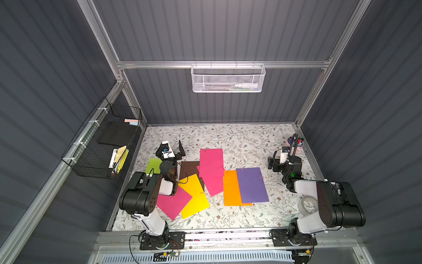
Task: Unclip the paperclips from the documents
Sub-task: Pick up the document from the document.
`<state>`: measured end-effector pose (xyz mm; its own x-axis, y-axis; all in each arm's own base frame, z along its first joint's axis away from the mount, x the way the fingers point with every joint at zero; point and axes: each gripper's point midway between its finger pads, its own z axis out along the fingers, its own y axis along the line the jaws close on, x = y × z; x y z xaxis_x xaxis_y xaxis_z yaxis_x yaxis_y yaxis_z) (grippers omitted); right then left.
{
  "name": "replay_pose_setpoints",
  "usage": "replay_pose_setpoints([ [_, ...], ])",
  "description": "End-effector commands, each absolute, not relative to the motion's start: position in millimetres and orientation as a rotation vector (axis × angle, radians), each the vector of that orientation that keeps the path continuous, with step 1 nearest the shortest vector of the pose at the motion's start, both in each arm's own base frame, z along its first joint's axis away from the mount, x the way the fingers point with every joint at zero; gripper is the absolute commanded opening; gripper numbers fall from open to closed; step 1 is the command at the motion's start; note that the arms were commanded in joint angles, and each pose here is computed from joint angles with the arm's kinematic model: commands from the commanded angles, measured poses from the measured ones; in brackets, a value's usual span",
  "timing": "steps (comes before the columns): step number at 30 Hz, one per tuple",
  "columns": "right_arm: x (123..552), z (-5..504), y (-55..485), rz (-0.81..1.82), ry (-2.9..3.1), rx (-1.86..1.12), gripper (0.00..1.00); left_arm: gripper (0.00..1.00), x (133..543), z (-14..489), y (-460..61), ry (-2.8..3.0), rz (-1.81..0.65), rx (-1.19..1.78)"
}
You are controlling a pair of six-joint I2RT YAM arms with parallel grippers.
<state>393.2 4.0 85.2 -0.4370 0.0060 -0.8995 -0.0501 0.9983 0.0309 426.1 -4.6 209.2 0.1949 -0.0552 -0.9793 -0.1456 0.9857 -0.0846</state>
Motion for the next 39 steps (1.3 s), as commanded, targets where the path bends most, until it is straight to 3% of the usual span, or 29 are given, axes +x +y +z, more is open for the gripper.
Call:
replay_pose_setpoints([
  [1, 406, 121, 25, 0.138, 1.903, -0.165, 0.99, 1.0, 448, 245, -12, 1.385, 0.09, -0.131],
  [5, 391, 140, 28, 0.098, 2.189, 0.014, 0.99, 1.0, 469, 287, -38, 1.441, 0.032, -0.023],
  [8, 364, 127, 46, 0.146, 2.399, 0.122, 0.99, 1.0, 476, 288, -81, 1.563, -0.129, 0.009],
  [13, 294, 99, 81, 0.382, 2.673, 0.309, 0.99, 1.0, 448, 241, -204, 1.834, -0.441, 0.182],
  [18, 245, 75, 100, 0.537, 2.839, 0.387, 0.99, 0.95, 404, 195, -276, 2.06, -0.727, 0.361],
  [27, 239, 37, 109, 0.532, 2.958, 0.364, 0.99, 0.86, 359, 135, -319, 2.374, -1.026, 0.519],
  [32, 250, 22, 110, 0.517, 2.963, 0.33, 0.99, 0.85, 344, 116, -334, 2.474, -1.034, 0.553],
  [39, 259, 23, 151, 0.88, 2.905, 0.308, 0.99, 0.82, 323, 89, -338, 2.64, -0.981, 0.548],
])
